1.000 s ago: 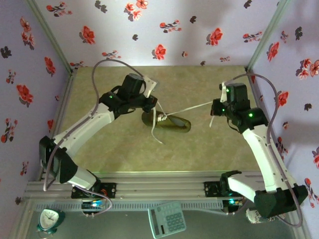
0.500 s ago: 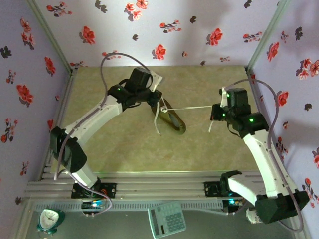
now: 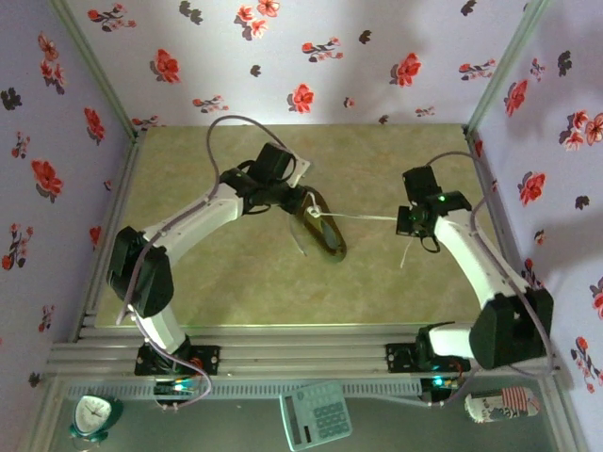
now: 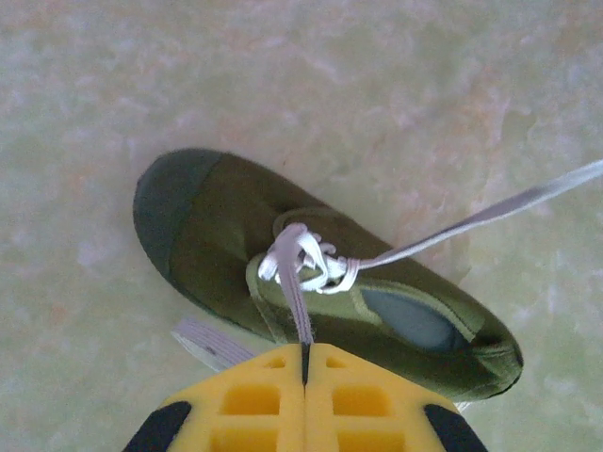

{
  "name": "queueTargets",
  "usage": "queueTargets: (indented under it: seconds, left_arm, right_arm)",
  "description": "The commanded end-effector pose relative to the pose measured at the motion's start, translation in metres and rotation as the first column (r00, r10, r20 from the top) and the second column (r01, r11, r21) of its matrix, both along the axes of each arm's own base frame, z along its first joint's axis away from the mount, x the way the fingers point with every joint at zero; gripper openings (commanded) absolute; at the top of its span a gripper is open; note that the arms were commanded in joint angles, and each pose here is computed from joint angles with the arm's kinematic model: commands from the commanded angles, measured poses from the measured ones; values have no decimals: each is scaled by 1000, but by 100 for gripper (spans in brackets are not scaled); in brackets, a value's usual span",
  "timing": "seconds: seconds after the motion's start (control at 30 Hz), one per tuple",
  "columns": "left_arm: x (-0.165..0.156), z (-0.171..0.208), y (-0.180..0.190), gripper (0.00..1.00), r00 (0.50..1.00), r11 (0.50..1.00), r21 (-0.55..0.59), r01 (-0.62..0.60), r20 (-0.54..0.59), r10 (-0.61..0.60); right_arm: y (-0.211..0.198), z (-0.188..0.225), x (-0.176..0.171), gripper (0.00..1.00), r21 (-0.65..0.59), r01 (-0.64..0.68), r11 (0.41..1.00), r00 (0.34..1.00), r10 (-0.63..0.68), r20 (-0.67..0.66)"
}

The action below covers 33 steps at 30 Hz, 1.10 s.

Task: Tie the shoes

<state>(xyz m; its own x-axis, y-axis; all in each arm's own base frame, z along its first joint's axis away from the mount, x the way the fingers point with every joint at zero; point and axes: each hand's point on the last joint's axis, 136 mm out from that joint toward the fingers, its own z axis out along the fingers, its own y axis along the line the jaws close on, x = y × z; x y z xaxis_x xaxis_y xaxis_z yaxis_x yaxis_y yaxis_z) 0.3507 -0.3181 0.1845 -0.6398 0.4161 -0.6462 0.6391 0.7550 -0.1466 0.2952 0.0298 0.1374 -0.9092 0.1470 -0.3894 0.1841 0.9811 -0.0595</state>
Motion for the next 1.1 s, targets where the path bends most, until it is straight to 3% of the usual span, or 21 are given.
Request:
queueTargets:
  seconds: [0.0, 0.13, 0.27, 0.5, 0.63, 0.93, 1.07]
  left_arm:
    - [-5, -14, -3, 0, 1000, 1000, -14, -7, -28, 7]
    - [-5, -28, 5, 0, 998, 999, 20, -40, -37, 41]
    - [-5, -35, 12, 1, 997, 997, 42, -65, -39, 67]
    - [-6, -37, 21, 1, 995, 994, 54, -98, -21, 99]
    - [-4, -33, 21, 0, 994, 993, 38, -109, -9, 110]
    - [10, -32, 29, 0, 985, 985, 26, -168, -23, 168]
    - [17, -33, 30, 0, 982, 982, 28, -186, -31, 186]
  right_arm:
    - [-14, -24, 4, 0, -63, 59, 996, 996, -63, -64]
    - [-18, -54, 15, 7, -89, 69, 994, 987, -81, -138]
    - [-22, -68, 19, 29, -126, 64, 990, 977, -88, -194]
    - [-8, -44, 31, 49, -59, 14, 998, 996, -19, -93]
    - [23, -38, 39, 51, 52, -119, 992, 992, 121, -45]
    - [51, -55, 51, 58, 56, -289, 956, 946, 294, -135]
    - [64, -65, 55, 59, 94, -402, 911, 893, 413, -177]
